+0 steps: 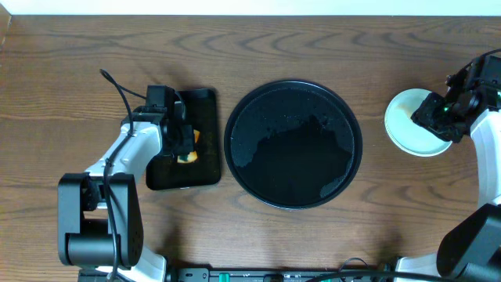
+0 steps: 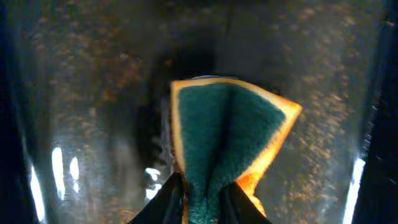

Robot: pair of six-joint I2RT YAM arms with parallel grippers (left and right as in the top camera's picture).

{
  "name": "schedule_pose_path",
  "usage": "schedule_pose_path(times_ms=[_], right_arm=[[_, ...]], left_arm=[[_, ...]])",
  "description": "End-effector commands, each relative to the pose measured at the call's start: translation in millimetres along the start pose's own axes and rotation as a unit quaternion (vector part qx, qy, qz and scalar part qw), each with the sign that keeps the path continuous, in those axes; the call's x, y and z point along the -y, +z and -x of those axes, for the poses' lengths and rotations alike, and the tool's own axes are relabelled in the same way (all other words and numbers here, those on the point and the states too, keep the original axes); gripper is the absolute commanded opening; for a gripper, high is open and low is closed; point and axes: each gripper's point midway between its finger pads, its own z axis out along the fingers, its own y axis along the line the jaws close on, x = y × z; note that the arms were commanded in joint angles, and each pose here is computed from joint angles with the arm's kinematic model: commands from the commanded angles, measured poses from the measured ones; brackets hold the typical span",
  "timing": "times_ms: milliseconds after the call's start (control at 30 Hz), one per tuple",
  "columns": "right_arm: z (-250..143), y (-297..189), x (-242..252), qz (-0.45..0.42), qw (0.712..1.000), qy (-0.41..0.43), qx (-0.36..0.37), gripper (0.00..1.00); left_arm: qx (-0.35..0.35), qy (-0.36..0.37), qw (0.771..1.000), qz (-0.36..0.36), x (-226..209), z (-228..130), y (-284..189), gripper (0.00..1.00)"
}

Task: Clean dirty plates on tray and stack at the side
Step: 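Lower the sponge into the small black tray and open the left gripper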

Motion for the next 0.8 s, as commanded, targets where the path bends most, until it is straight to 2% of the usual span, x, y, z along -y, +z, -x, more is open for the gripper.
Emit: schedule_pose_path(times_ms=[0,33,67,200,267,367,433,567,767], right_arm=[[-6,3,-5,0.004,1.000,-0.013,-0.010,0.41],[-6,3,-5,0.004,1.000,-0.017,-0.011,0.40],[-6,3,-5,0.004,1.000,-0.018,-0.011,0.40],[-6,3,-5,0.004,1.000,-0.019,-0.011,0.40],[-6,3,-5,0.004,1.000,-0.019,-0.011,0.40],[-6,3,-6,0.004,1.000,-0.022,-0.010,0.40],[-6,3,-6,0.004,1.000,-0.023,-0.010,0.40],[-6,3,-6,0.005,1.000,-0.023,-0.010,0.41],[-10,4,-23,0.037,0.996,-0.074,-0.016,0.42]], left_arm=[[-0.021,-0.013,0.999,0.045,-18,-13,12,0.15],[-0.020,-0.013,0.999,0.045,-18,-12,11,0.09],[-0.018,-0.013,0.999,0.045,-18,-12,9,0.08],[0.009,-0.012,0.999,0.041,-15,-1,-6,0.09],[0.032,-0.011,0.999,0.038,-14,8,-18,0.15],[0.064,-0.010,0.997,0.033,-11,18,-37,0.41],[0.081,-0.010,0.996,0.031,-9,22,-47,0.44],[0.101,-0.009,0.994,0.028,-8,24,-64,0.57],[0.091,-0.009,0.996,0.011,-2,15,-72,0.57]])
